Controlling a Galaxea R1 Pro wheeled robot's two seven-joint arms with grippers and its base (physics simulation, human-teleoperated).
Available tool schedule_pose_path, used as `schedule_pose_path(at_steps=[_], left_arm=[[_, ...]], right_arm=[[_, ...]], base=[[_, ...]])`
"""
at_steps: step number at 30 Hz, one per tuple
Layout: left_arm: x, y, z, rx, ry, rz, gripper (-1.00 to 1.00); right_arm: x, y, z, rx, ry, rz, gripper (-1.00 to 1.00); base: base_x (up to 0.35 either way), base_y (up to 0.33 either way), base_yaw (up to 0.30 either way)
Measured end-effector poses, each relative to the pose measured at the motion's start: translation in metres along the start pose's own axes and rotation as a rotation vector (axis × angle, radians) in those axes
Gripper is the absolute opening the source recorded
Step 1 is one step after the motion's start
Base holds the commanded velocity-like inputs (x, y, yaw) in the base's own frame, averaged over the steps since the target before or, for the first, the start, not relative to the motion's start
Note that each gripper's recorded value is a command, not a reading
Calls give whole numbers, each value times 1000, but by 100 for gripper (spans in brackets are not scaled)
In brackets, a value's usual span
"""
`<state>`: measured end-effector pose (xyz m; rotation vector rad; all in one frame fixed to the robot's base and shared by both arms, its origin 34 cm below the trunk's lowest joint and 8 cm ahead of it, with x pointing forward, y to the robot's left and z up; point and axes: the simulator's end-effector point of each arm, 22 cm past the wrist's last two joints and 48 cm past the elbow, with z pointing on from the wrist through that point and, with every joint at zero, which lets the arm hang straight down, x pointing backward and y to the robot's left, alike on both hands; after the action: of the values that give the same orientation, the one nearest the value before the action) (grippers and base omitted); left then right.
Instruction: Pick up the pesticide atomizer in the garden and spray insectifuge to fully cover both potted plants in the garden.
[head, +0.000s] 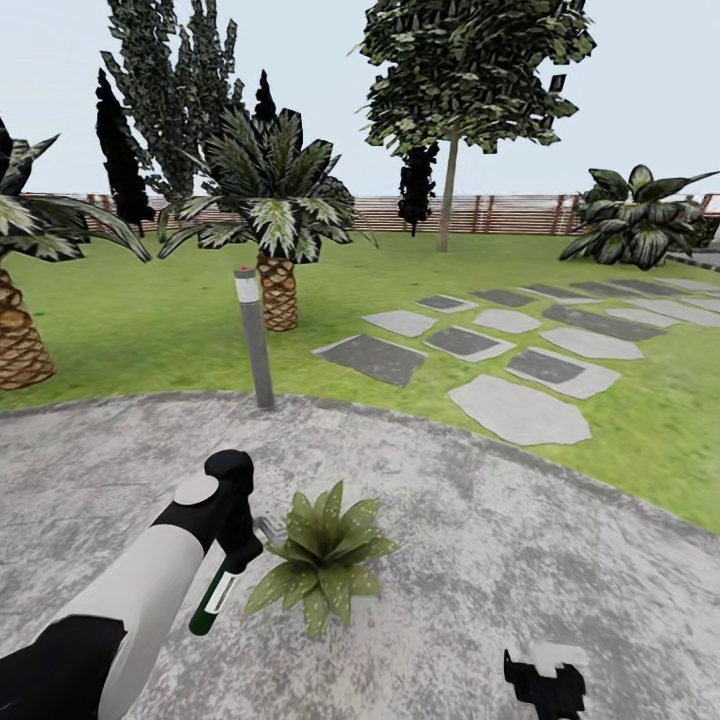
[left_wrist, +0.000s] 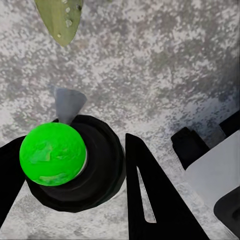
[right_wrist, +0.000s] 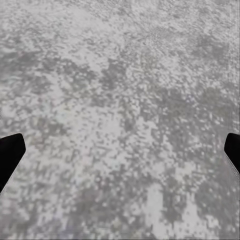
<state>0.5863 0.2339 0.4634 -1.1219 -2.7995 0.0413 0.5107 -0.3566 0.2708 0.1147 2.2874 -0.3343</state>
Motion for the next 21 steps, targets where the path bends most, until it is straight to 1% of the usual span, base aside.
schedule_pose_path(at_steps=[3, 7, 9, 15, 18, 21], left_arm=[[2, 0, 2, 1, 5, -1, -100], [4, -2, 5, 5, 9, 1, -100], [2, -5, 6, 10, 9, 4, -100], [6, -17, 19, 37, 20, 5, -100], [8, -22, 24, 54, 19, -16, -100], [8, -23, 24, 58, 16, -23, -100]], right_arm=[[0, 0, 0, 0, 0, -1, 100], [0, 0, 0, 0, 1, 0, 100], [0, 0, 0, 0, 1, 0, 100], [1, -1, 0, 2, 1, 0, 100], [1, -1, 0, 2, 1, -1, 100], [1, -1, 0, 2, 1, 0, 100]], base=[[112, -119, 278], [16, -16, 278], [2, -2, 182], [0, 0, 28], [0, 0, 1], [0, 0, 2]])
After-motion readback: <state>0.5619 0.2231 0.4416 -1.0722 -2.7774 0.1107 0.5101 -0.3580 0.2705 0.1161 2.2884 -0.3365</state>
